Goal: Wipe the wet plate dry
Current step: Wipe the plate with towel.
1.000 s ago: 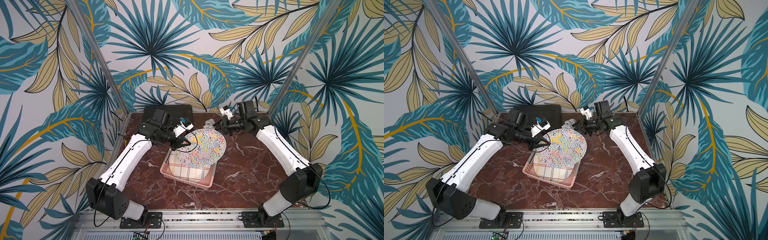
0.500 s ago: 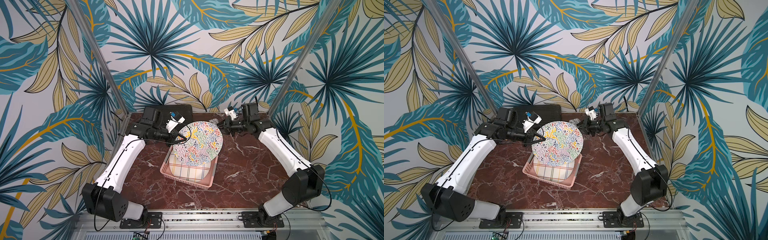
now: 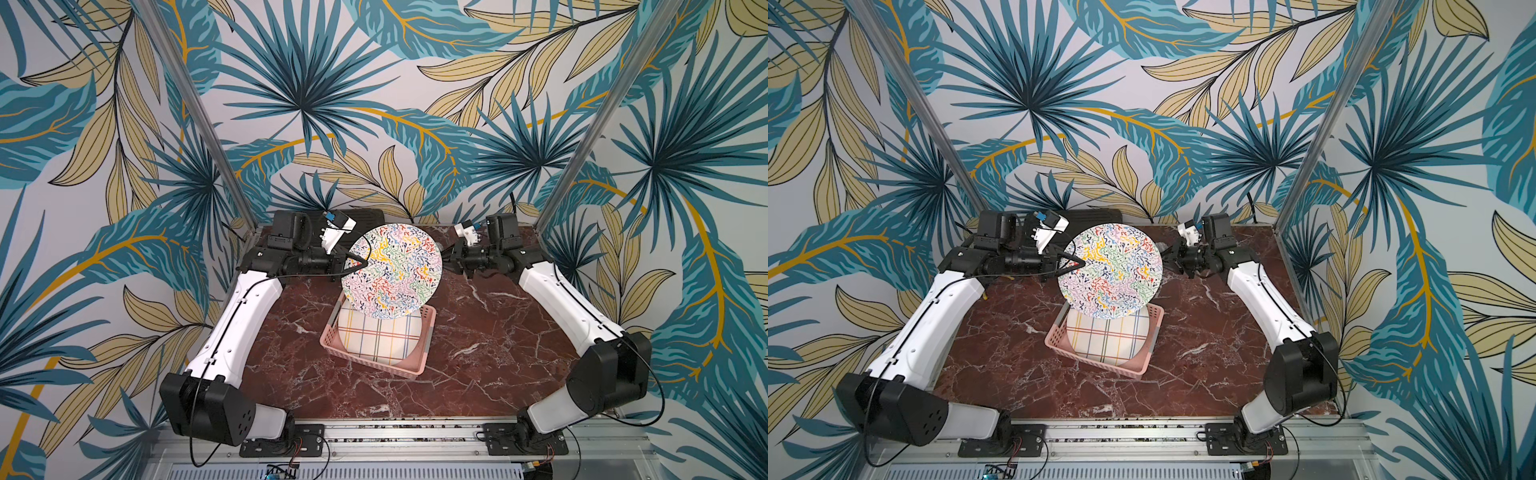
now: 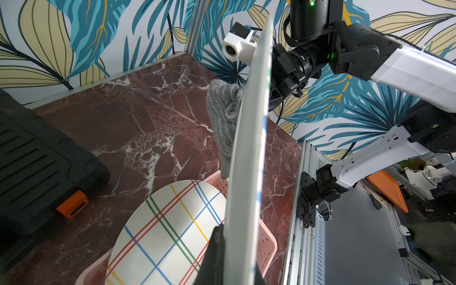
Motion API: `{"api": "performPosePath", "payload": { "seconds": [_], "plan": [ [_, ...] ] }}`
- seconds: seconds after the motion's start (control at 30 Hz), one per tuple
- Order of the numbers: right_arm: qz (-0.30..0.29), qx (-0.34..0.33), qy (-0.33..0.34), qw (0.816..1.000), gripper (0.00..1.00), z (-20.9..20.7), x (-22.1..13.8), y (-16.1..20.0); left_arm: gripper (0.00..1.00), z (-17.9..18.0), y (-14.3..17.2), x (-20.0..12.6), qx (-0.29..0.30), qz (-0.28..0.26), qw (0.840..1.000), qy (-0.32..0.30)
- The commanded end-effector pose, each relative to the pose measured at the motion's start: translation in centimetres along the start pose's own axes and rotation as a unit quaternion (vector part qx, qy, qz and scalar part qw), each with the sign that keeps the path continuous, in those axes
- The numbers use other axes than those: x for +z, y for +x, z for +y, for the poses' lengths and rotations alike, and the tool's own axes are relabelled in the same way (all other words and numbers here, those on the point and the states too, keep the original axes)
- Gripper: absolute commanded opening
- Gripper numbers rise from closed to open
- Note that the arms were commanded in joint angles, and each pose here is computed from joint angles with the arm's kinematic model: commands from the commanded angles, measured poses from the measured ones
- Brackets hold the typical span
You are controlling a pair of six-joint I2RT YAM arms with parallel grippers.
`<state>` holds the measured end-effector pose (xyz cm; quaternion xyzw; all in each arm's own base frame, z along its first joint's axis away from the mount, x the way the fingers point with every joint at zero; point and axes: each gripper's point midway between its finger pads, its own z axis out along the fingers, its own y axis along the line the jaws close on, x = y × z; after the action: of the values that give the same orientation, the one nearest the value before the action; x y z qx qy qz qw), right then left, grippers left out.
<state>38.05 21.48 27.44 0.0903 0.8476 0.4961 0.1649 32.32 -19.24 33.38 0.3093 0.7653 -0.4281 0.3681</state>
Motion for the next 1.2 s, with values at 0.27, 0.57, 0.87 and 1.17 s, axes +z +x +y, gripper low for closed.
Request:
{"api": "performPosePath", "payload": {
  "seconds": [0.27,0.57,0.87,1.17],
  "plan": [
    [0.032,0.003,-0.049,0.998,0.0,1.9,-0.4,2.8,0.0,4.3,-3.8,-1.3,-0.032,-0.088,0.992,-0.088],
    [0.007,0.019,-0.062,0.998,0.0,1.0,0.2,2.4,0.0,5.2,-4.1,-0.6,-0.105,-0.11,0.986,-0.067],
    [-0.042,-0.007,-0.078,0.996,0.0,1.8,0.3,2.1,0.0,6.8,-2.9,1.3,-0.181,-0.101,0.978,-0.03],
    [-0.103,-0.078,-0.065,0.989,0.0,2.7,0.5,4.0,0.0,8.1,-2.8,2.1,-0.225,-0.101,0.969,-0.025]
  ]
}}
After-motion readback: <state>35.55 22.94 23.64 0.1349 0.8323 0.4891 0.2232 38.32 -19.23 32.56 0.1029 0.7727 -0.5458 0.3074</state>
